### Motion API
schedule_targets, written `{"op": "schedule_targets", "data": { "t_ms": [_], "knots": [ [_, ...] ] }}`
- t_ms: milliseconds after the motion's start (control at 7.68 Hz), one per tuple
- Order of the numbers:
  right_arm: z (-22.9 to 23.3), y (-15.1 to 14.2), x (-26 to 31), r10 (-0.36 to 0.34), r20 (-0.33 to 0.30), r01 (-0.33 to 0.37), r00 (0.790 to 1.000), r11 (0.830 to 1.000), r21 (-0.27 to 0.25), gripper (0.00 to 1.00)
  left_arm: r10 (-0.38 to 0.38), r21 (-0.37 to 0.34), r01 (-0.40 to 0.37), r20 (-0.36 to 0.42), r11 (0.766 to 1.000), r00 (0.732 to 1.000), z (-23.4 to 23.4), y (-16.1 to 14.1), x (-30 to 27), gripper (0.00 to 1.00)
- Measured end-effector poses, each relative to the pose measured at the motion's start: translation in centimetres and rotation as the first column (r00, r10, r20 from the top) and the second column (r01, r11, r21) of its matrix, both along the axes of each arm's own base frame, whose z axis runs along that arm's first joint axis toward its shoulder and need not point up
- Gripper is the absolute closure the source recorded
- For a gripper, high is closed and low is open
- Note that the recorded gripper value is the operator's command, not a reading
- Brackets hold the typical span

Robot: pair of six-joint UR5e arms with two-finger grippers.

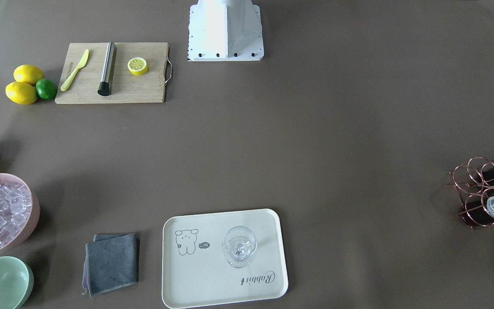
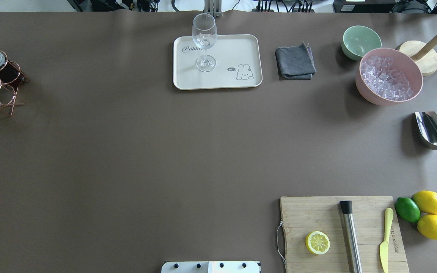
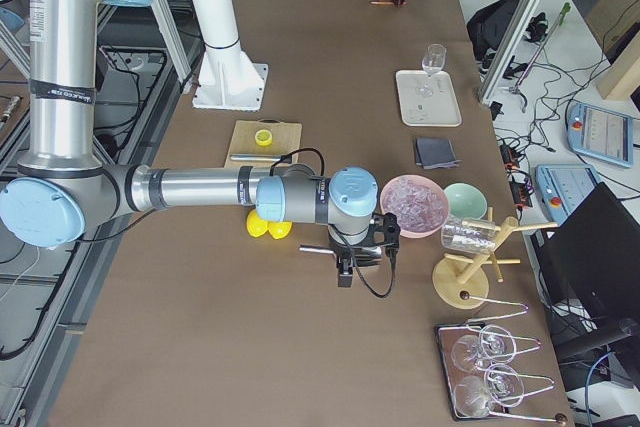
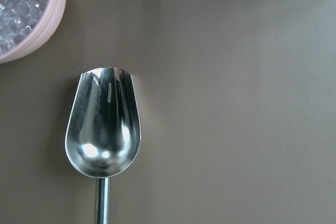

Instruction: Take tea from basket to plate

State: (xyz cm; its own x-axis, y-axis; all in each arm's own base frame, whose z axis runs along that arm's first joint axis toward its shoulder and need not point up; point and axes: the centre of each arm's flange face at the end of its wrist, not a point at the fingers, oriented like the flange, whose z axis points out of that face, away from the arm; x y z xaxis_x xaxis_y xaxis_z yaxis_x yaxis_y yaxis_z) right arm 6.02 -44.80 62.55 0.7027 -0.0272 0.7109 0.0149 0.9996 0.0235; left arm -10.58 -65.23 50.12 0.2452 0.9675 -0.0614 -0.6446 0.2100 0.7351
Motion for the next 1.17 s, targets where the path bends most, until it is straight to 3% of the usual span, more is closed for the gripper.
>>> {"op": "schedule_targets", "data": {
  "t_ms": [912, 1042, 1172],
  "knots": [
    [0.1, 0.0, 0.0, 0.001, -0.003, -0.001, 1.000, 1.000, -0.002, 0.00, 0.043, -0.022, -0.043, -0.012, 0.999, 0.999, 3.5, 2.7, 1.7, 0.03],
    [0.1, 0.0, 0.0, 0.001, -0.003, -0.001, 1.000, 1.000, -0.002, 0.00, 0.043, -0.028, -0.043, -0.018, 0.999, 0.999, 3.6, 2.8, 1.8, 0.06],
    [0.1, 0.0, 0.0, 0.000, -0.003, 0.000, 1.000, 1.000, -0.002, 0.00, 0.043, -0.027, -0.044, -0.022, 0.999, 0.999, 3.5, 2.8, 1.8, 0.19]
  ]
}}
